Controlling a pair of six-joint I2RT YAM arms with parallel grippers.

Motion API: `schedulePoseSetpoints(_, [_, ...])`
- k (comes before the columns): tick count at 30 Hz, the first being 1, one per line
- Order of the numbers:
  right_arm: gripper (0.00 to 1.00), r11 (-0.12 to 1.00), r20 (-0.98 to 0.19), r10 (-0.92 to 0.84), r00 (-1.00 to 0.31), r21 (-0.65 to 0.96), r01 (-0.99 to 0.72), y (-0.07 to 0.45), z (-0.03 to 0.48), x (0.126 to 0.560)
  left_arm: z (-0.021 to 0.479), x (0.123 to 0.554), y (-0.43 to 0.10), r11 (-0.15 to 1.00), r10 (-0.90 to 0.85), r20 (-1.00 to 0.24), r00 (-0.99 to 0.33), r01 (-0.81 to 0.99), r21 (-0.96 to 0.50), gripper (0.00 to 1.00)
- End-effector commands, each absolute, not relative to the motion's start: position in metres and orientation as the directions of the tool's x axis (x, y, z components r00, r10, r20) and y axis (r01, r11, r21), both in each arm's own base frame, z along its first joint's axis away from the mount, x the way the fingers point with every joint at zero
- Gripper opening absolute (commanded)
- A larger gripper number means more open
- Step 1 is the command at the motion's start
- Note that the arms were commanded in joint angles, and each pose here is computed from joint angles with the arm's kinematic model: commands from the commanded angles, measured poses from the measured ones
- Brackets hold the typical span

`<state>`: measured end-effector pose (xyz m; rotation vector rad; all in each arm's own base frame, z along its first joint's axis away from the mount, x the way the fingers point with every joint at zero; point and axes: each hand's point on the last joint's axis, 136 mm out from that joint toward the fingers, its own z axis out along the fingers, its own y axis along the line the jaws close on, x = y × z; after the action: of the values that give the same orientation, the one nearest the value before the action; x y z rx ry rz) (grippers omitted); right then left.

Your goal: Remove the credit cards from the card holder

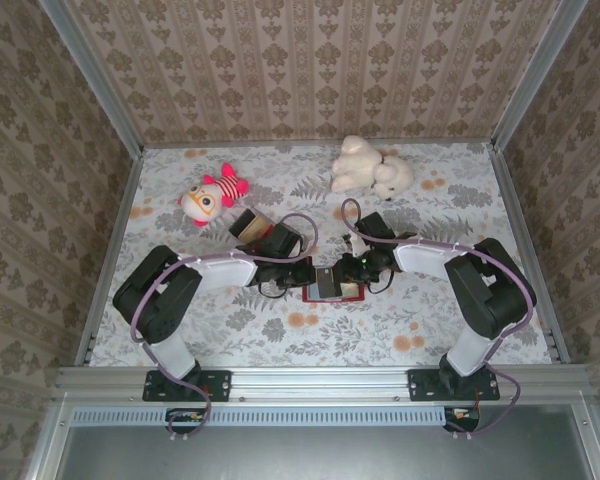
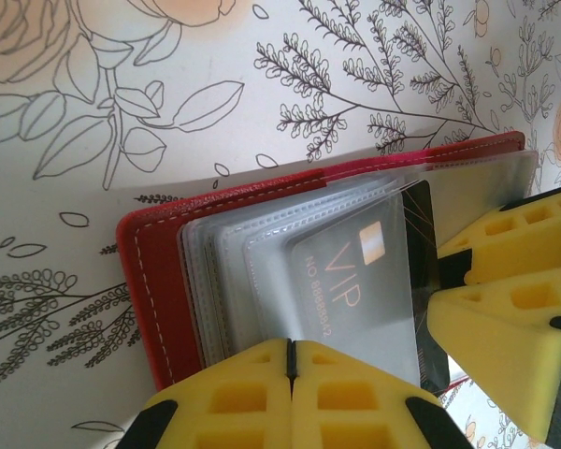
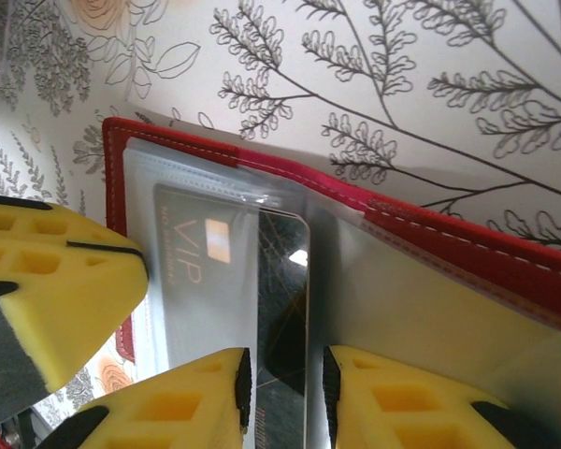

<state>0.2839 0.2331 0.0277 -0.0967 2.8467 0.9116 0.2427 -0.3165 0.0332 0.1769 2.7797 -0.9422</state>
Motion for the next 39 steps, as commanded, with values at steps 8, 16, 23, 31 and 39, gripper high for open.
schedulePoseSetpoints(8, [0.24,0.757,-0.127,-0.013,-0.992,0.647,-0.092,0.245,0.023,0.282,0.01,0.229,-0.298,0.845,0.035,-0.16,-0.986,0.115,-0.522,0.0])
schedulePoseSetpoints(16, [0.09,0.785,-0.146,0.035,-0.989,0.616,-0.063,0.225,0.025,0.283,0.01,0.229,-0.293,0.851,0.03,-0.163,-0.986,0.111,-0.514,0.0])
schedulePoseSetpoints(23, [0.05,0.795,-0.164,0.06,-0.985,0.605,-0.052,0.207,0.032,0.28,0.012,0.23,-0.292,0.851,0.025,-0.165,-0.986,0.108,-0.514,0.0])
schedulePoseSetpoints(31, [0.05,0.778,-0.21,0.087,-0.974,0.625,-0.065,0.201,0.053,0.28,0.028,0.236,-0.301,0.83,0.04,-0.189,-0.981,0.138,-0.54,0.01])
schedulePoseSetpoints(39, [0.05,0.763,-0.168,0.082,-0.982,0.645,-0.046,0.207,0.045,0.28,0.078,0.244,-0.328,0.728,0.05,-0.292,-0.955,0.235,-0.644,0.03])
